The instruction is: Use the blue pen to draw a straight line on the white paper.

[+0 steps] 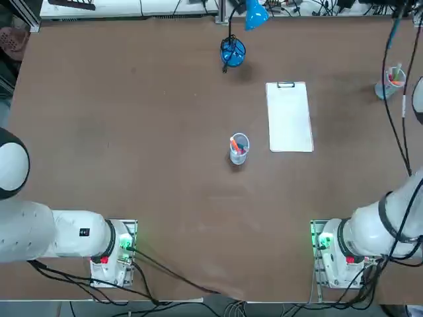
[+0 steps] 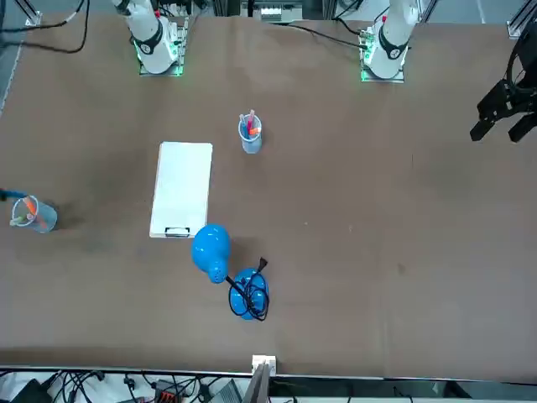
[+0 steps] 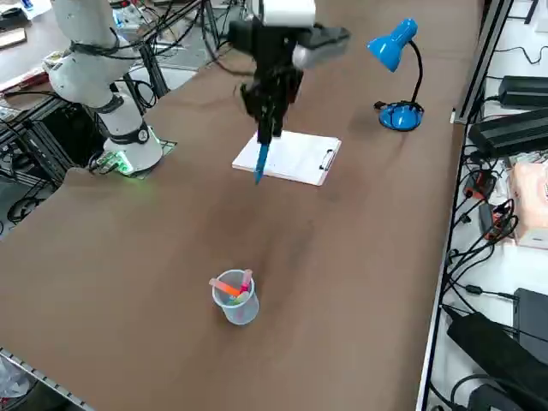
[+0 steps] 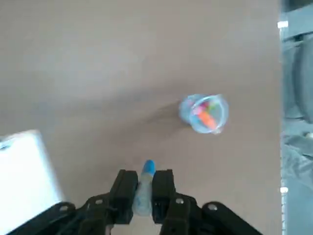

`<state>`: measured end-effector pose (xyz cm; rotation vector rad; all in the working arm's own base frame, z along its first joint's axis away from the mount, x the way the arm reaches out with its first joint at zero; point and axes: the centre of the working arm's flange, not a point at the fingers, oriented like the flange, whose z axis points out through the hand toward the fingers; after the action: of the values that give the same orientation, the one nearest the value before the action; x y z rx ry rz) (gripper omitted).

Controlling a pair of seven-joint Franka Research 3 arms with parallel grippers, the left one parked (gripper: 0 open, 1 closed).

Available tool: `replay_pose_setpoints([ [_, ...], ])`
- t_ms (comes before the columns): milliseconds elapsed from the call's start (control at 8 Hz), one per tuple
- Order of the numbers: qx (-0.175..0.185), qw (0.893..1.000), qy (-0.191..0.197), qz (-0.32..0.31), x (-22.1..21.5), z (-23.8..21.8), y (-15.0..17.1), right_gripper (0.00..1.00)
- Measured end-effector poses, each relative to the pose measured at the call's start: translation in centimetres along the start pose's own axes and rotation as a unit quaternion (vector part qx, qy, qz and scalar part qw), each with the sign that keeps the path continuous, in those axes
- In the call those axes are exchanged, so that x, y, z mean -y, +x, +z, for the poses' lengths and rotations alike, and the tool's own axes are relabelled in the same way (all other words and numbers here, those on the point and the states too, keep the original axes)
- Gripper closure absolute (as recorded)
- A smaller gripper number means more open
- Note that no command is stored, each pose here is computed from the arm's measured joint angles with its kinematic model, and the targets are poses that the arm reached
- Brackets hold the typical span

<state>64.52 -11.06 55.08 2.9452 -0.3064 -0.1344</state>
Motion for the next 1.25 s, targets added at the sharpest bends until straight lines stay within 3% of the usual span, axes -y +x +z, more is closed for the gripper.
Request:
replay_pose_setpoints([
  [250, 0.022, 0.997, 0.073, -0.029, 3.9, 0.0, -2.2, 0.80],
  [375, 0.022, 0.995, 0.083, -0.052, 6.9, 0.9, -3.4, 0.80],
  [750, -0.002, 0.993, 0.074, -0.095, 17.3, 5.3, -10.5, 0.80],
  [1000, -0.037, 0.993, 0.046, -0.098, 21.0, 8.5, -14.3, 0.80],
  [1250, -0.081, 0.992, 0.062, -0.072, 24.2, 12.7, -16.3, 0.80],
])
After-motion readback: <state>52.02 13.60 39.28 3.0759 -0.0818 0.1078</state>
